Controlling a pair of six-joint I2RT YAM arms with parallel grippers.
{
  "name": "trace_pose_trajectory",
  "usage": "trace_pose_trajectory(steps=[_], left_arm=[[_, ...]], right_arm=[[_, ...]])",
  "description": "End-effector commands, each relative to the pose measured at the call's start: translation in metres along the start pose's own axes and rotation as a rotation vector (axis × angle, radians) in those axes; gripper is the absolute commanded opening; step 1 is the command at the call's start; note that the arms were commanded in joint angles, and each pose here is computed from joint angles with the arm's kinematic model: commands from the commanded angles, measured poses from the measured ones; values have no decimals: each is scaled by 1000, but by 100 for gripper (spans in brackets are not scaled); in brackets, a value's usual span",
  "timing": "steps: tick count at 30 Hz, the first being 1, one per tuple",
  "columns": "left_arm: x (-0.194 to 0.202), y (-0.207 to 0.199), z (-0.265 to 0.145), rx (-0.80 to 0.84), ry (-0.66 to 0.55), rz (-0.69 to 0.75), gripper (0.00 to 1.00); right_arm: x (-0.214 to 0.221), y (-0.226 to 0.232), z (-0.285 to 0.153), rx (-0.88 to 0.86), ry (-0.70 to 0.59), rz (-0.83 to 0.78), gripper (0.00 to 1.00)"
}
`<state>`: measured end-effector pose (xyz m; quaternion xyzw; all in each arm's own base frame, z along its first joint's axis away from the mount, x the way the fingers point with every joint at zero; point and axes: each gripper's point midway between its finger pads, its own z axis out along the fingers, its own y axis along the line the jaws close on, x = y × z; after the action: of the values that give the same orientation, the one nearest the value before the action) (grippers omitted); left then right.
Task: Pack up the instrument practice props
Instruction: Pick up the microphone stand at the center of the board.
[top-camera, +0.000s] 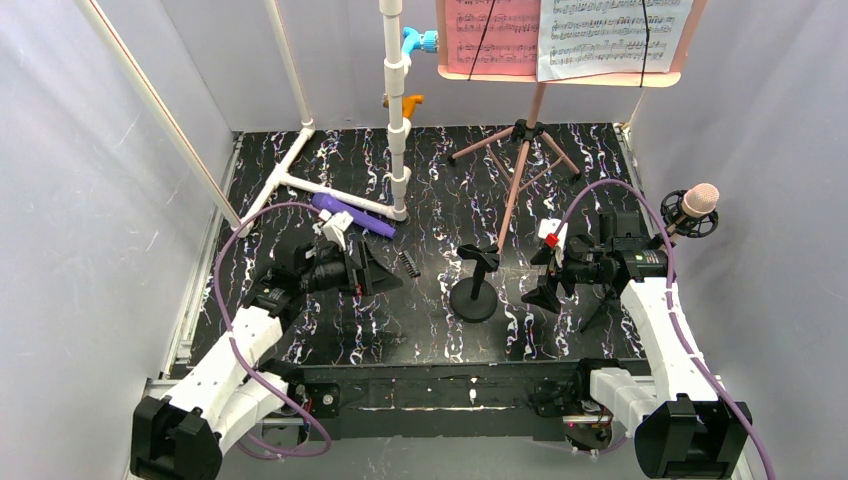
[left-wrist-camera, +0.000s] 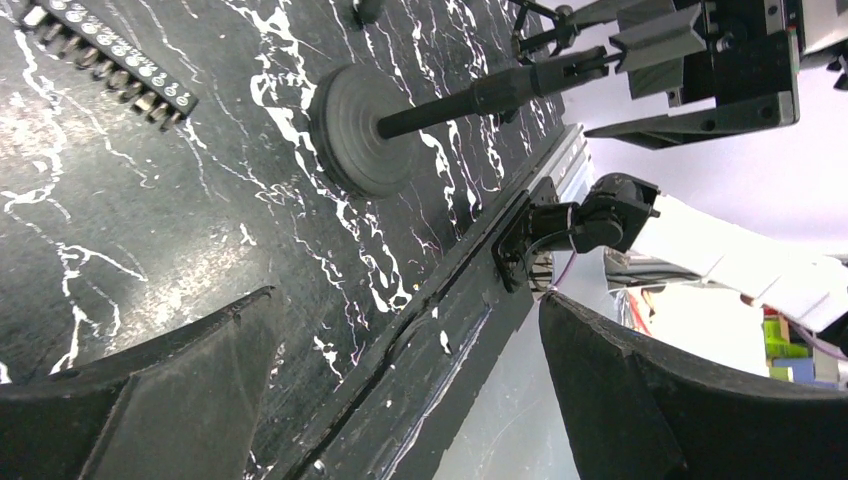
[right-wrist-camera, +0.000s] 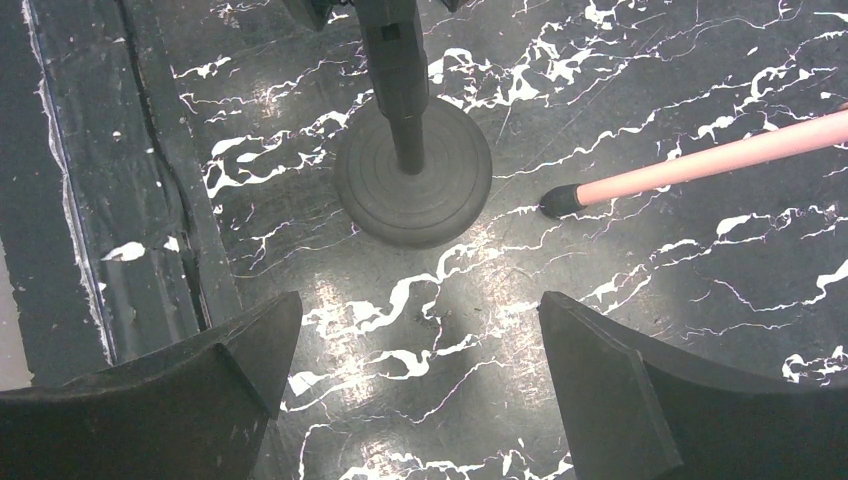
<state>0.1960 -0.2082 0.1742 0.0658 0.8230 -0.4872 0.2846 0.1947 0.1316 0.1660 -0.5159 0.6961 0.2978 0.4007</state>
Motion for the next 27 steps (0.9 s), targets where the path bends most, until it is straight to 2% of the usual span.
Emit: trace_pose_trajectory(steps=[1, 11, 27], left_arm=[[0, -15, 5, 57, -21, 103, 98], [15, -29, 14, 87, 3, 217, 98], [28, -48, 19, 192, -84, 409, 98]], right_arm=[[0, -3, 2, 1, -11, -5, 98], [2, -3, 3, 0, -8, -1, 98], [3, -3, 4, -2, -6, 4, 98]])
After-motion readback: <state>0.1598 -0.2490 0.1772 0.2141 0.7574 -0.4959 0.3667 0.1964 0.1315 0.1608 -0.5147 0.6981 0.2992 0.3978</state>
